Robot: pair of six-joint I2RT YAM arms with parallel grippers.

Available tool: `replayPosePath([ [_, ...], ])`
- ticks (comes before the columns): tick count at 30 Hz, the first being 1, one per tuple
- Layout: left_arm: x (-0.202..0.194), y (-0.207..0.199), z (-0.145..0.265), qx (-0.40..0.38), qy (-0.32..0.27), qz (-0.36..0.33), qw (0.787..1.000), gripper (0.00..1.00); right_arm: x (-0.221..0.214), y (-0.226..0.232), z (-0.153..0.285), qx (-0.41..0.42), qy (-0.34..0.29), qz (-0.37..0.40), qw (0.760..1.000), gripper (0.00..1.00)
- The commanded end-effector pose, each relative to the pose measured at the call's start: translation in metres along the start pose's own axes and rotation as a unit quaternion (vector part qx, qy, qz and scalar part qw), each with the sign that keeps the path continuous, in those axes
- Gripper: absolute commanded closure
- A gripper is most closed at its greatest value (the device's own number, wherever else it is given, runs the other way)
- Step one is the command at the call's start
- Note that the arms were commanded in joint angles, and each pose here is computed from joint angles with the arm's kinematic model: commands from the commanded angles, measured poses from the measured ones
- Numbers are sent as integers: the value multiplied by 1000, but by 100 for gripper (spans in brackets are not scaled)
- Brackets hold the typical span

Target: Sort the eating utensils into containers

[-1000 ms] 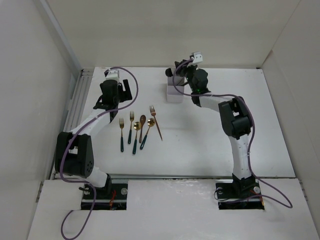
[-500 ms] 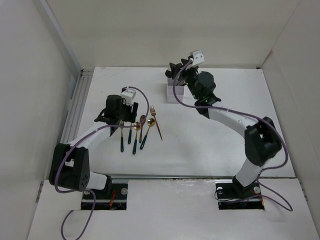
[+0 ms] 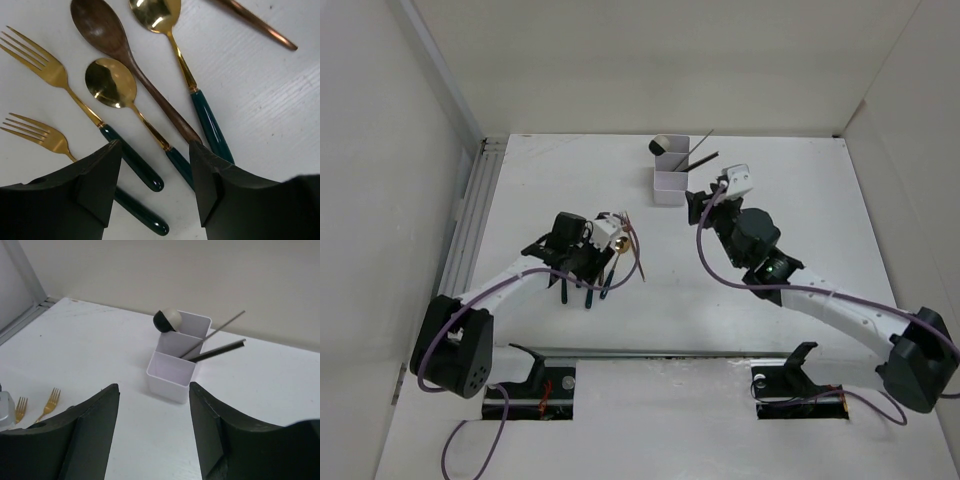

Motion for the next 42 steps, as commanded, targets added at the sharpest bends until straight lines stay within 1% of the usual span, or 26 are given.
replayPosePath([
  [1,-16,-4,5,-16,21,-43,999,47,16,-14,21,-44,-6,-18,999,37],
  [3,-22,-3,3,-9,27,-43,999,47,9,-20,29,-55,7,-12,998,38],
  [4,-31,-2,2,-7,39,-47,998,48,13,-18,33,-50,3,-19,999,38],
  [9,-47,-8,-1,-25,47,-69,996,51,18,-32,53,-67,-6,-25,997,38],
  [11,-45,-8,-2,-24,42,-69,996,52,13,-34,60,-75,1,-23,997,38],
  [12,-46,-8,-3,-25,46,-69,996,52,17,-37,63,-76,-5,-26,997,38],
  [14,-48,-8,-4,-26,50,-68,996,55,13,-41,68,-85,-1,-25,996,38],
  [15,-47,-8,-3,-26,52,-68,996,59,18,-43,71,-86,-9,-29,996,38],
  [16,-51,-8,-4,-29,64,-66,995,59,16,-44,71,-90,-4,-27,996,38],
  [18,-47,-7,-2,-25,66,-66,995,59,13,-46,75,-96,-1,-25,995,38],
  [19,-52,-8,0,-28,80,-64,994,59,16,-47,76,-97,-5,-28,995,38],
  [22,-48,-8,7,-29,81,-70,994,54,16,-48,78,-96,-4,-28,995,38],
  [23,-52,-10,9,-37,92,-68,993,52,16,-48,78,-96,-4,-28,995,38],
  [25,-54,-10,10,-38,98,-67,992,52,16,-49,78,-97,-4,-23,995,38],
  [29,-43,-9,11,-35,85,-69,993,52,14,-48,77,-96,1,-11,995,38],
  [32,-45,-9,10,-36,90,-68,993,52,14,-48,77,-96,1,-11,995,38],
  [33,-46,-6,10,-33,90,-63,993,54,14,-49,77,-96,1,-6,995,38],
  [34,-49,-9,8,-50,98,-72,991,57,14,-49,77,-96,1,-6,995,38],
  [36,-56,-9,5,-63,108,-77,989,65,11,-48,76,-95,6,2,995,37],
  [37,-61,-10,3,-71,117,-80,987,65,11,-49,76,-95,6,8,995,37],
  [42,-57,-11,-1,-72,103,-75,989,65,11,-51,76,-100,8,18,995,37],
])
Point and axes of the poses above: each gripper's point midway between its finger pads, its own z axis back along the fingers, its own y axis along the line the jaws close on, x = y × z, the point moved 6 cm from there along z, back along the fingers, and after that the axes turned 8 degrees about z, right-handed, at the moved point
